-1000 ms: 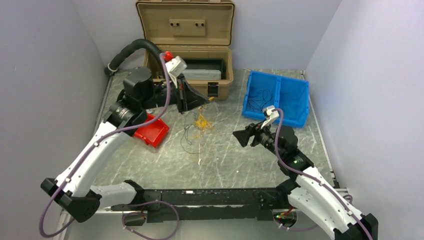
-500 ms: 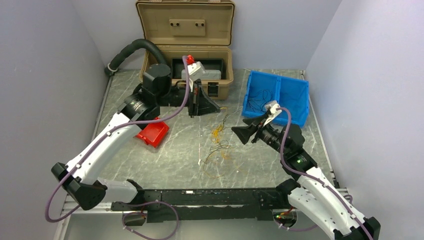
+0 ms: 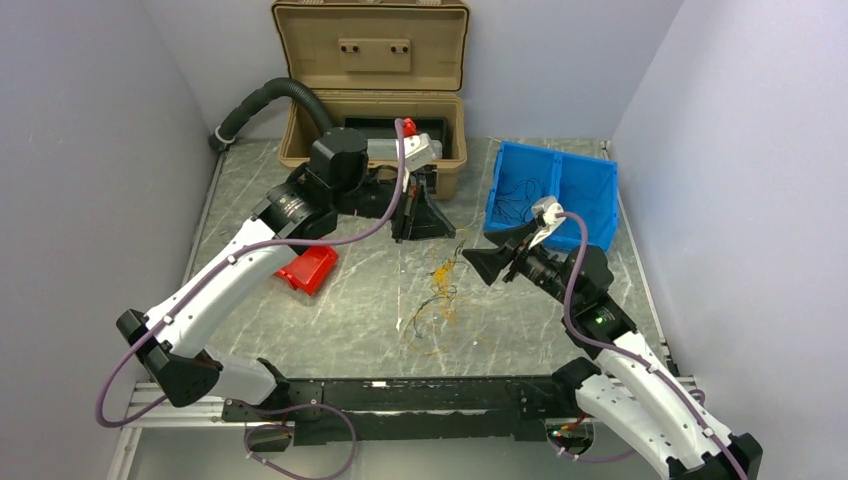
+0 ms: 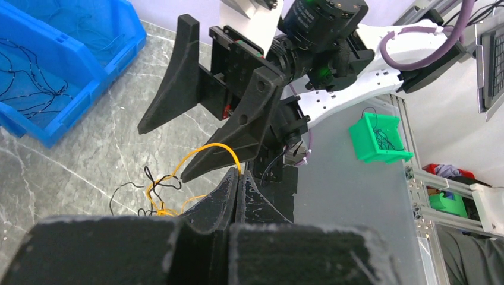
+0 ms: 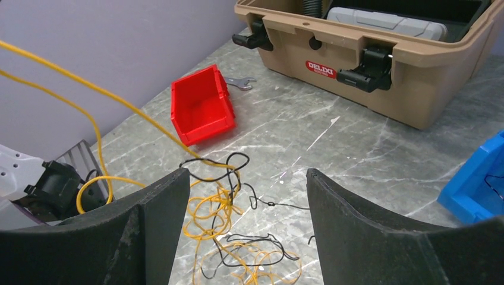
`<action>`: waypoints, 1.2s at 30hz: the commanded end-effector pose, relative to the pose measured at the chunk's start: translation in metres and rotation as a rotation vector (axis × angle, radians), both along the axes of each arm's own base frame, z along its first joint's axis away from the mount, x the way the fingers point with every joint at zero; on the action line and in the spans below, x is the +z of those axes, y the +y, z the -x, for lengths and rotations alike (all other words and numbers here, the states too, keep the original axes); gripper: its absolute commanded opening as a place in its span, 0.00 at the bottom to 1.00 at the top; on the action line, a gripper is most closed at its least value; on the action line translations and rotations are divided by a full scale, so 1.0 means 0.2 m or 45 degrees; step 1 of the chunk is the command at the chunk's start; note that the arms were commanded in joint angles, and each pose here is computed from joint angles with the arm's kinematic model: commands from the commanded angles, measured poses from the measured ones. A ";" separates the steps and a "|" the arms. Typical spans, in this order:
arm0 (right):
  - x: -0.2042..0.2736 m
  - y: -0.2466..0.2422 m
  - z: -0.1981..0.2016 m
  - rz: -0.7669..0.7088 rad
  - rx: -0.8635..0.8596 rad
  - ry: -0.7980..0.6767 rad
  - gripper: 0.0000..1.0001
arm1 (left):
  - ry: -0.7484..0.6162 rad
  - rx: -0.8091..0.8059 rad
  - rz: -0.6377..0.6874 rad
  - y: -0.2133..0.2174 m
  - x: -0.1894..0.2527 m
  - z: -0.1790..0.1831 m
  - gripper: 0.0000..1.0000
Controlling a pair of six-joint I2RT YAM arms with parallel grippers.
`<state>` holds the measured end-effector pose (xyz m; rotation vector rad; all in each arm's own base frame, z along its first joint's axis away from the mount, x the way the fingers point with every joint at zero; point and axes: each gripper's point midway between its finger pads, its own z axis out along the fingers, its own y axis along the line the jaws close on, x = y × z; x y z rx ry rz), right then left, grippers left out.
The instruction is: Untangle the cables
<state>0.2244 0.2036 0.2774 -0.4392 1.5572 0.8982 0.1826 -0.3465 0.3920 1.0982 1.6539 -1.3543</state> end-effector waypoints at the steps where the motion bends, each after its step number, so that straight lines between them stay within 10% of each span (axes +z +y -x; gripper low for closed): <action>1: 0.17 0.03 0.00 -0.089 0.040 -0.128 0.73 | -0.073 -0.067 0.039 -0.03 0.08 0.04 0.00; 19: 0.08 0.19 -0.08 -0.146 0.153 -0.063 0.71 | -0.085 -0.054 0.098 -0.09 0.13 0.00 0.00; 26: -0.44 0.14 -0.23 -0.049 -0.093 0.243 0.68 | -0.215 -0.017 0.224 -0.06 0.34 0.01 0.00; 36: -1.01 -0.28 -0.22 0.173 -0.734 0.727 0.57 | -0.435 0.538 0.391 0.35 0.75 -0.27 0.00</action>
